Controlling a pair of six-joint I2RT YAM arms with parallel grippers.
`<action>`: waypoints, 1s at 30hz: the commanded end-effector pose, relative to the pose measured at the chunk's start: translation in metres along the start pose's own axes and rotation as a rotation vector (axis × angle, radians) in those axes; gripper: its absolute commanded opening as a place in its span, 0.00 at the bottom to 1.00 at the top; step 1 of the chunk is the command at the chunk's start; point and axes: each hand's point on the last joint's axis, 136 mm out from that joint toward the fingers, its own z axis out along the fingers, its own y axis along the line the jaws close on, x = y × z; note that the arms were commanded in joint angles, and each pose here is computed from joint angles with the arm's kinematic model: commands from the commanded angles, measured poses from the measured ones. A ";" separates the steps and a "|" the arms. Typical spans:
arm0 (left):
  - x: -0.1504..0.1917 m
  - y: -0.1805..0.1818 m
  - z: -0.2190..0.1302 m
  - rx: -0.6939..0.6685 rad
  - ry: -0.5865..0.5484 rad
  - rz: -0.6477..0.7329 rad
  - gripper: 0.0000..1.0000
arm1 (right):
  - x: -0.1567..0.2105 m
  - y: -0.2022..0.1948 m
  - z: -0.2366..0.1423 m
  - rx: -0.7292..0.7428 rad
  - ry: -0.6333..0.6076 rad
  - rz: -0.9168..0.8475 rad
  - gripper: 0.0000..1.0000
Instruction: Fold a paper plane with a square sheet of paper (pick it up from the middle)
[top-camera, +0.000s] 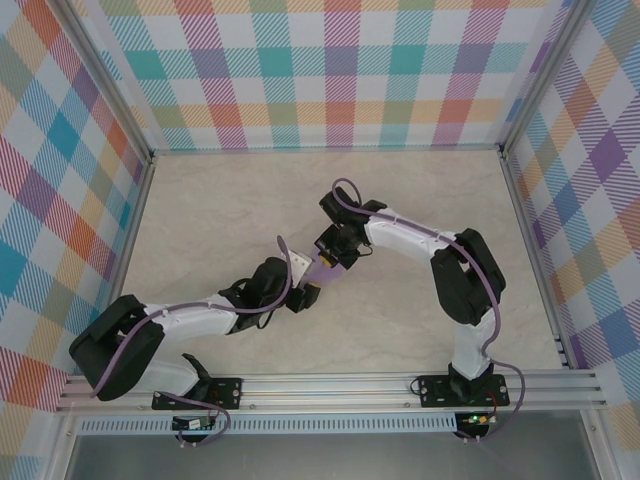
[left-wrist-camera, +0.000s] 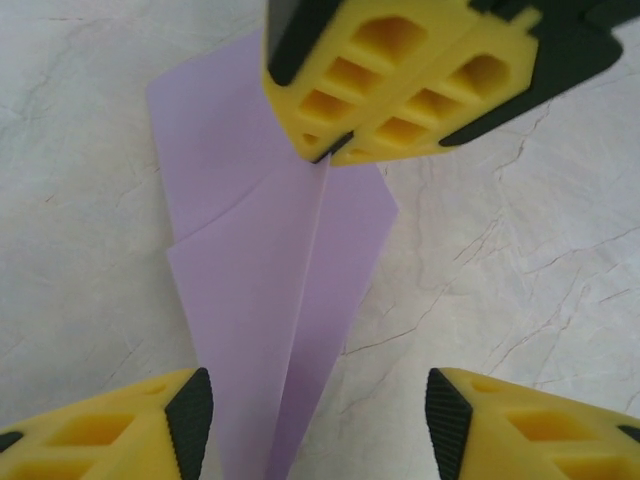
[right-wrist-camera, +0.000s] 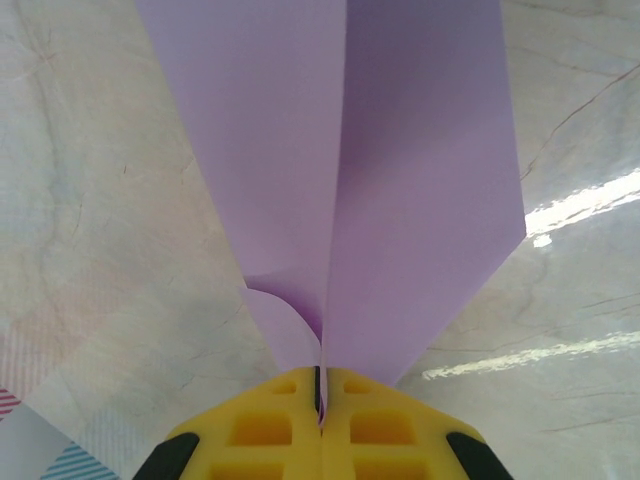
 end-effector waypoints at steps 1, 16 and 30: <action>-0.009 0.006 0.005 -0.023 -0.042 0.044 0.57 | 0.005 -0.004 0.003 0.033 0.053 -0.003 0.01; 0.000 0.012 0.017 -0.043 -0.016 0.053 0.27 | 0.009 -0.007 0.004 0.061 0.096 -0.032 0.07; 0.007 0.000 0.018 0.029 0.020 0.002 0.10 | -0.006 0.009 -0.014 -0.021 0.087 -0.089 0.46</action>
